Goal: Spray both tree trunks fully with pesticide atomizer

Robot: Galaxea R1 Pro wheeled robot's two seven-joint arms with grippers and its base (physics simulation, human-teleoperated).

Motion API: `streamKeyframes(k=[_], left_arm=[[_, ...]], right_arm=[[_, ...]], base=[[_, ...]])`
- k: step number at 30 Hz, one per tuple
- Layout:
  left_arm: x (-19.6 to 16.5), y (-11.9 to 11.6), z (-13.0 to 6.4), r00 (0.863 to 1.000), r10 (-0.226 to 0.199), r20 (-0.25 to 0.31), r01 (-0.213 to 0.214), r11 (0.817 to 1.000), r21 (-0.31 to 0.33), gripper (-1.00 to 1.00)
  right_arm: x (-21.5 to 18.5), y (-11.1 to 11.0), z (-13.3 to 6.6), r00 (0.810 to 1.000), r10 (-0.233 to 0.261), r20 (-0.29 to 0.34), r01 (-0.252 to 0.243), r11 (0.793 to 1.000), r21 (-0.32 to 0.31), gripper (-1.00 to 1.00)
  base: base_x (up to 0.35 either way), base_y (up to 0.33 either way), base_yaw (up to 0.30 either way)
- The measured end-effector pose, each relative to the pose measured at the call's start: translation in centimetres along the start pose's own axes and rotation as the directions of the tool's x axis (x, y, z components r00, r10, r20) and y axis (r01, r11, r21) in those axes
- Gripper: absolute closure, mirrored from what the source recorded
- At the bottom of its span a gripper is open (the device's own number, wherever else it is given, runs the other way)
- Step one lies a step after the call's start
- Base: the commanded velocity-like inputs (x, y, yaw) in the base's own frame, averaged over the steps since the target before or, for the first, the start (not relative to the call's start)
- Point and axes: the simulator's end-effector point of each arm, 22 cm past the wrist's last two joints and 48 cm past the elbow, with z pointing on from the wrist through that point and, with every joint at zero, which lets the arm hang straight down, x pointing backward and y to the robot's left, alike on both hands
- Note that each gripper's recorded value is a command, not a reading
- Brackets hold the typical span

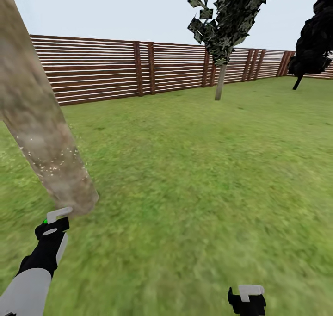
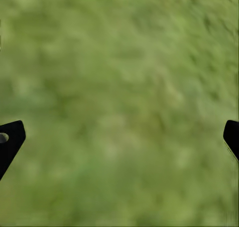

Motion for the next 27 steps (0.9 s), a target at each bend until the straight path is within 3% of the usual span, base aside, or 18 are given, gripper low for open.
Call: streamKeyframes(k=[10,15,20,27], left_arm=[[-0.06,0.15,0.03,1.0,-0.001,0.002,0.001,1.0,-0.002,1.0],[-0.05,0.15,0.03,1.0,-0.001,0.001,0.001,1.0,-0.002,1.0],[-0.03,0.16,0.05,1.0,-0.001,0.001,0.001,1.0,-0.003,1.0],[0.02,0.11,0.04,1.0,0.0,0.001,0.0,1.0,-0.003,1.0]], right_arm=[[0.0,-0.1,0.02,1.0,-0.003,0.001,0.003,1.0,0.0,-1.0],[-0.01,-0.06,0.02,1.0,-0.002,0.001,0.002,1.0,0.0,-1.0],[0.03,-0.07,0.03,1.0,-0.003,0.0,0.003,1.0,0.0,-1.0],[0.02,0.0,0.02,1.0,-0.002,0.0,0.002,1.0,0.0,-1.0]], base=[[0.333,-0.007,0.014],[0.307,0.0,0.247],[0.104,-0.023,0.277],[0.008,-0.26,0.273]])
